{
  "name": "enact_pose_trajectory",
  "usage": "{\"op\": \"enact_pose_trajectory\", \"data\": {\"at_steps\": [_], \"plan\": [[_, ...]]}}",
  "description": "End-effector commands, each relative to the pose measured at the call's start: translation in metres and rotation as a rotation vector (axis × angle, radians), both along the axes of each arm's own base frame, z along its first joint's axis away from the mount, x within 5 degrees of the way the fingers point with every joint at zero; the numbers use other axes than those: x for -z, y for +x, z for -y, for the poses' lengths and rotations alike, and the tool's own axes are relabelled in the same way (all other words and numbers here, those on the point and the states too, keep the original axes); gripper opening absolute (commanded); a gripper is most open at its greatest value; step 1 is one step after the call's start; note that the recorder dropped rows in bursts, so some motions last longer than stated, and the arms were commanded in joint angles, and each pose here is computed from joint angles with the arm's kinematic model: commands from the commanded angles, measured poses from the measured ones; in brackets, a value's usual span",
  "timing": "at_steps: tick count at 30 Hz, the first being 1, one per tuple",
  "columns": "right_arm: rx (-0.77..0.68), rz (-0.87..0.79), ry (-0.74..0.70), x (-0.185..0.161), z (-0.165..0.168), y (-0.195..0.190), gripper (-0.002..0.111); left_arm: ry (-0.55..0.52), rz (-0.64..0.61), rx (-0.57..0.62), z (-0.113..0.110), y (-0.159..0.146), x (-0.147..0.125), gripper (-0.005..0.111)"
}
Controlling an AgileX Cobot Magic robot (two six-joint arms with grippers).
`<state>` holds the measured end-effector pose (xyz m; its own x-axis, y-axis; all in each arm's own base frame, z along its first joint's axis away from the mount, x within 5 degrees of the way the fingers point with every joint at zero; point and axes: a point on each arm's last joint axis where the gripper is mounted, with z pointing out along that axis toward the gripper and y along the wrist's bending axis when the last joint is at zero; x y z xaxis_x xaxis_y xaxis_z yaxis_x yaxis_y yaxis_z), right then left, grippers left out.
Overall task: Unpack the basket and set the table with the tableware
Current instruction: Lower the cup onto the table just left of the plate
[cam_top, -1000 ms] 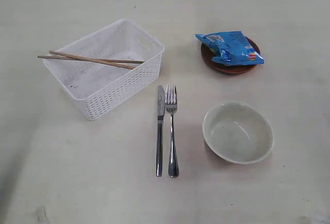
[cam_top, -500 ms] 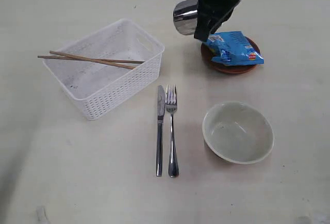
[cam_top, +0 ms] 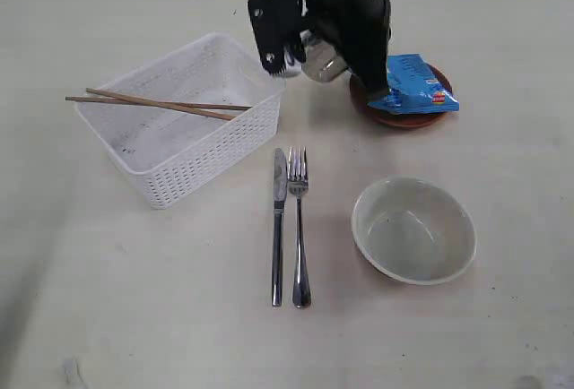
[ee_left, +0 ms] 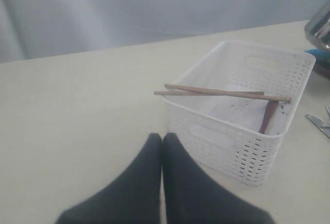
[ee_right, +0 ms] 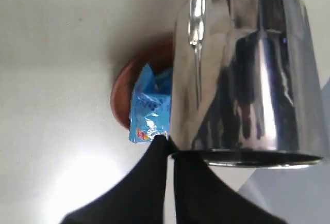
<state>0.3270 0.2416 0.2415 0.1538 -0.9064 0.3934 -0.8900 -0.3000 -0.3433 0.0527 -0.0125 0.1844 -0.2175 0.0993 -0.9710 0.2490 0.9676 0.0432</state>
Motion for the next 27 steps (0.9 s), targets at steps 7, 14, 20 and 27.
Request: {"op": "enact_pose_trajectory", "data": {"at_steps": [7,14,20,27], "plan": [[-0.339,0.013,-0.278,0.014,0.001,-0.002,0.0,0.0,0.001,0.006,0.0,0.0,0.0,0.0],[-0.51,0.0,-0.305,0.032,-0.015,-0.002,0.0,0.0,0.001,0.006,0.0,0.0,0.0,0.0],[-0.538,0.014,-0.382,0.04,-0.019,0.0,0.0,0.0,0.001,0.006,0.0,0.0,0.0,0.0],[-0.536,-0.021,-0.399,0.05,-0.019,0.001,0.0,0.0,0.001,0.006,0.0,0.0,0.0,0.0]]}}
